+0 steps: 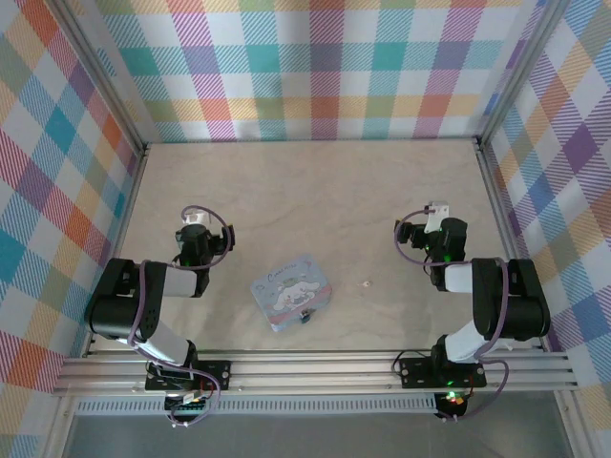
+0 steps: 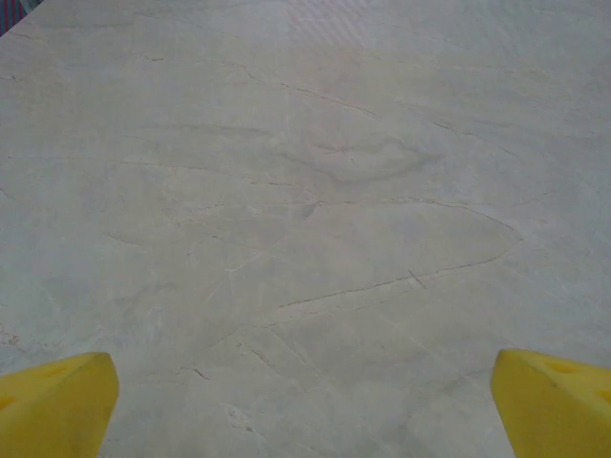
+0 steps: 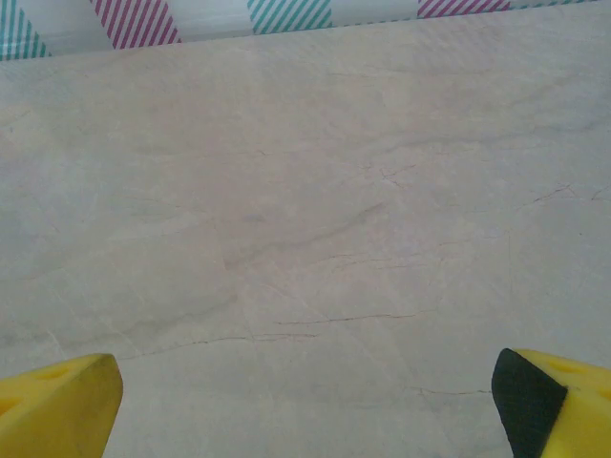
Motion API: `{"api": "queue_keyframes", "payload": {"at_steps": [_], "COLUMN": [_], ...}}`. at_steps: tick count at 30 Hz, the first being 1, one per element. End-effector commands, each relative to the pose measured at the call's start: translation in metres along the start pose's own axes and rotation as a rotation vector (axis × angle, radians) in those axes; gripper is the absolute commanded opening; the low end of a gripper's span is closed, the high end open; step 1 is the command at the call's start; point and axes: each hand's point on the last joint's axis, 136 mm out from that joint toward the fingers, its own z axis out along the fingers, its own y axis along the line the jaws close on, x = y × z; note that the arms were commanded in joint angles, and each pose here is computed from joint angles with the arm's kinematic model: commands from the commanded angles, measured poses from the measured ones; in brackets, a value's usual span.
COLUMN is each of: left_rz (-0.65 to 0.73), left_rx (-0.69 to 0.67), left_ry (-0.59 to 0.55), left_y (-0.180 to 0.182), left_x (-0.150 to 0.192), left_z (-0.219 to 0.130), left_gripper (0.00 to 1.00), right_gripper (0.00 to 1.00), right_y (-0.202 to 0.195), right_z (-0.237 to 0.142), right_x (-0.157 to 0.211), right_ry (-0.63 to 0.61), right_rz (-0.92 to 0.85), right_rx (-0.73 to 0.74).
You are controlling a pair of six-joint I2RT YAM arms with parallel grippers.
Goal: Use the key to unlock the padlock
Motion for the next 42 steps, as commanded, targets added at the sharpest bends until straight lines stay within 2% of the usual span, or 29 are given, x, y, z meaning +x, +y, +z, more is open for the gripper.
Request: {"api": "queue_keyframes", "payload": {"at_steps": [1,18,23,27,31,34,37,42], "left_rz": [-0.018,-0.019,-0.022,-0.072,-0.258,-0.364,-0.47,-0.53], "left_rx": [0.006,0.006,0.012,0.027,0.041,0.092,0.132,0.173], "left_ry": [-0.041,-0.047,-0.061,-0.062,0.048,0.168,0.281,0.5], "left_y": [0.0,0.0,0.0,-0.001,-0.004,-0.016,-0.027,-0.05], "left_x": [-0.014,-0.015,-0.037,-0.067,-0.08,-0.076,-0.064,-0.024], "left_z": [0.002,0.001,-0.017,-0.039,-0.059,-0.074,-0.092,-0.134], "left_gripper": [1.0,1.0,1.0,1.0,1.0,1.0,1.0,1.0], "right_gripper": [1.0,1.0,1.0,1.0,1.0,1.0,1.0,1.0], "right_y": [0.002,0.003,0.001,0.001,0.014,0.029,0.048,0.085], "right_z": [0.001,0.0,-0.014,-0.03,-0.05,-0.062,-0.074,-0.094], "right_x": [-0.01,-0.01,-0.028,-0.039,-0.055,-0.059,-0.056,-0.029], "right_ry": [-0.023,-0.029,-0.038,0.012,0.063,0.141,0.233,0.428], "right_rz": [-0.007,-0.007,0.005,0.076,0.242,0.359,0.41,0.373], "right_rx": [-0.015,-0.017,0.014,0.036,0.002,-0.039,-0.069,-0.091]}}
